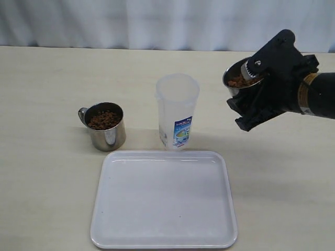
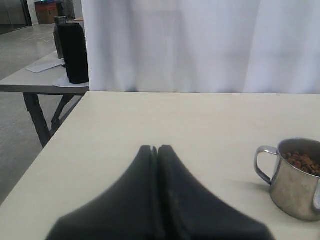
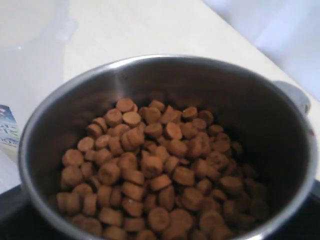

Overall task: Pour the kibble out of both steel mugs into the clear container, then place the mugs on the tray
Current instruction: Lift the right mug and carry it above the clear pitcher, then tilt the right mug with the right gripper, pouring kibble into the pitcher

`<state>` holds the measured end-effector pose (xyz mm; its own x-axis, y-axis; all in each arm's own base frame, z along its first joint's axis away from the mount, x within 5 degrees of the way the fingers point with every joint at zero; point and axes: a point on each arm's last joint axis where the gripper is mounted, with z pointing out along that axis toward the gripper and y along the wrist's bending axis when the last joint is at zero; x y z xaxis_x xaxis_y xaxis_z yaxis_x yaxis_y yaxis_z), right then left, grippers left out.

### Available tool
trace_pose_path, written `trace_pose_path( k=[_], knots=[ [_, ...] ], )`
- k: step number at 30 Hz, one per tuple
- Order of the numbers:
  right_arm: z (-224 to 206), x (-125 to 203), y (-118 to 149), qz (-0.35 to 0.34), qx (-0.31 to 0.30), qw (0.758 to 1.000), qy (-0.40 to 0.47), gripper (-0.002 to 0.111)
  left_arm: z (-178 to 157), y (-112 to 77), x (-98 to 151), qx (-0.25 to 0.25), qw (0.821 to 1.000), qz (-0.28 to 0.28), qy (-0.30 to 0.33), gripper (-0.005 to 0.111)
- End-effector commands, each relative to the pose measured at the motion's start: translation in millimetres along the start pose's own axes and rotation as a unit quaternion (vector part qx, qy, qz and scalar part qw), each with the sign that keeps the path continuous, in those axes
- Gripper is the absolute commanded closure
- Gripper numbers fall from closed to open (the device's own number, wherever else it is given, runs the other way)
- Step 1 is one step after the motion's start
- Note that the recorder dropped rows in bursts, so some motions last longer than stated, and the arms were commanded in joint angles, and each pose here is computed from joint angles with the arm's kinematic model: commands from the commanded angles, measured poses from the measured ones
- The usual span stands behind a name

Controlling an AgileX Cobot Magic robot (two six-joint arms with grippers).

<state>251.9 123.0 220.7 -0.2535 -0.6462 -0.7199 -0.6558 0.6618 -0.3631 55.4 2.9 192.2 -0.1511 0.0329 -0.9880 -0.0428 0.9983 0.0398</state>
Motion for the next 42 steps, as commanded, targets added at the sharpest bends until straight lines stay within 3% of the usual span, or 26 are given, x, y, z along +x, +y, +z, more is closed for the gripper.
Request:
trace_pose_path(
  k=[1,4,9,13,18,24,35,42],
  knots=[
    [-15.0,-19.9,-0.4,-0.018,-0.014,0.998,-0.065,0.104,0.1,-0.3,-0.4,0.003,1.000,-0.002,-0.005,0.107],
    [-16.6,-24.9,0.3,-0.022,-0.022,0.996,-0.082,0.104,0.1,-0.3,-0.4,0.003,1.000,-0.002,-0.005,0.107],
    [-18.2,-31.2,-0.6,-0.085,-0.021,0.991,-0.100,0.104,0.1,-0.3,-0.4,0.003,1.000,-0.002,-0.005,0.107],
    [-21.7,-46.2,-4.1,-0.101,0.001,0.989,-0.105,0.104,0.1,-0.3,-0.4,0.003,1.000,-0.002,-0.005,0.107],
    [-27.1,-71.6,12.0,-0.158,0.034,0.983,-0.091,0.104,0.1,-0.4,0.1,0.003,1.000,-0.002,-0.002,0.107],
    [-14.5,-71.7,14.9,-0.242,0.036,0.966,-0.078,0.104,0.1,-0.4,0.1,0.003,1.000,-0.002,-0.002,0.107],
    [3.9,-75.9,15.5,-0.276,0.031,0.958,-0.069,0.104,0.1,-0.4,0.1,0.003,1.000,-0.002,-0.002,0.107],
    [10.3,-73.5,17.5,-0.353,0.031,0.933,-0.062,0.104,0.1,-0.3,-0.3,0.003,1.000,-0.002,-0.005,0.107]
  ],
)
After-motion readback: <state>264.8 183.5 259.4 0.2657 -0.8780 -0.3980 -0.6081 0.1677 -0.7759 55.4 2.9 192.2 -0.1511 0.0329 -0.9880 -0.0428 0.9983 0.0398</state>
